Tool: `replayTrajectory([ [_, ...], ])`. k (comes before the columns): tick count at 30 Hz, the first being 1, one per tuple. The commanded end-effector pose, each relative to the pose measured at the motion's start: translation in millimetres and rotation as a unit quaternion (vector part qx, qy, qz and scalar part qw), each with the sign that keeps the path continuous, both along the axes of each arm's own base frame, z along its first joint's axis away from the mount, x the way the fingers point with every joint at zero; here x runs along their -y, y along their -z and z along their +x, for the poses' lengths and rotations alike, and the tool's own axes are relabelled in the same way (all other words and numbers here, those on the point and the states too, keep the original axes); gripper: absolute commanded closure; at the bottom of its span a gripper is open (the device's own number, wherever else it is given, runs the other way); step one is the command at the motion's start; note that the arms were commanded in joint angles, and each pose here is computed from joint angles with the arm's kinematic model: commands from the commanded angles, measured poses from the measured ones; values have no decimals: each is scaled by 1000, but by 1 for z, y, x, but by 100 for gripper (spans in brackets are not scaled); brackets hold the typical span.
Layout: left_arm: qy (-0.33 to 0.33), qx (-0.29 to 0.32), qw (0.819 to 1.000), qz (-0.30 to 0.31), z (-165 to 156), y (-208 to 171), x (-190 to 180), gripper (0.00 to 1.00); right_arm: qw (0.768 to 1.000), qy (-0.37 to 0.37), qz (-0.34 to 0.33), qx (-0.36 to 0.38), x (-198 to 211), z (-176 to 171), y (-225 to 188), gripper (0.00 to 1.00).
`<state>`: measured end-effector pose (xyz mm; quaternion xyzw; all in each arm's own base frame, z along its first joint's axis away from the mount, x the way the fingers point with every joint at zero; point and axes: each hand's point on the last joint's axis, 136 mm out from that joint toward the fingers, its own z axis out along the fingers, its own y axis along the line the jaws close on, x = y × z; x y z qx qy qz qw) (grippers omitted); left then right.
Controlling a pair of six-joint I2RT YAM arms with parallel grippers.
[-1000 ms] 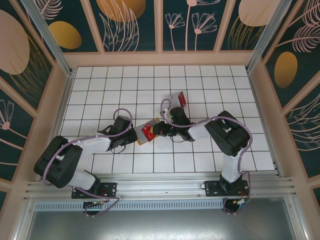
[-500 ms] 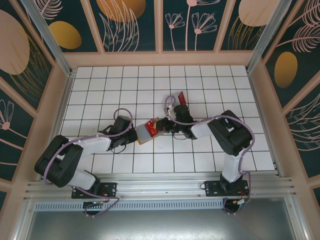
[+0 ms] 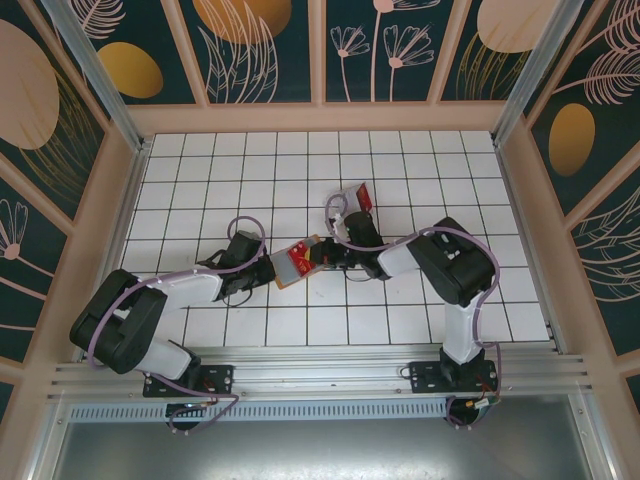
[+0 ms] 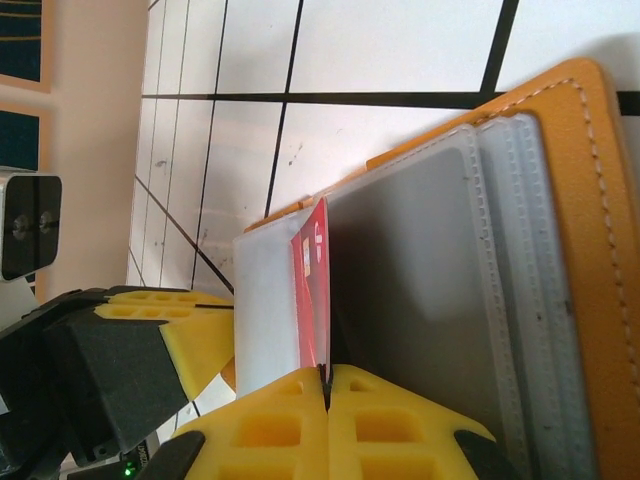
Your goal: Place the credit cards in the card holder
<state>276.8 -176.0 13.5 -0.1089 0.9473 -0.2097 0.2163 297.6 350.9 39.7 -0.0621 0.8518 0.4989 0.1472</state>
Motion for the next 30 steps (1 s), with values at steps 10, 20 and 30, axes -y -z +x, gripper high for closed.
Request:
replayTrajectory([
  [10, 2, -64, 997, 39, -25, 32, -15, 89, 1000, -18, -24, -2, -18, -7, 11, 92],
  [20, 4, -64, 997, 40, -25, 33, -15, 89, 998, -42, -51, -6, -27, -29, 21, 92],
  [30, 3, -63, 997, 33, -25, 32, -14, 90, 997, -54, -55, -4, -40, -36, 21, 85],
])
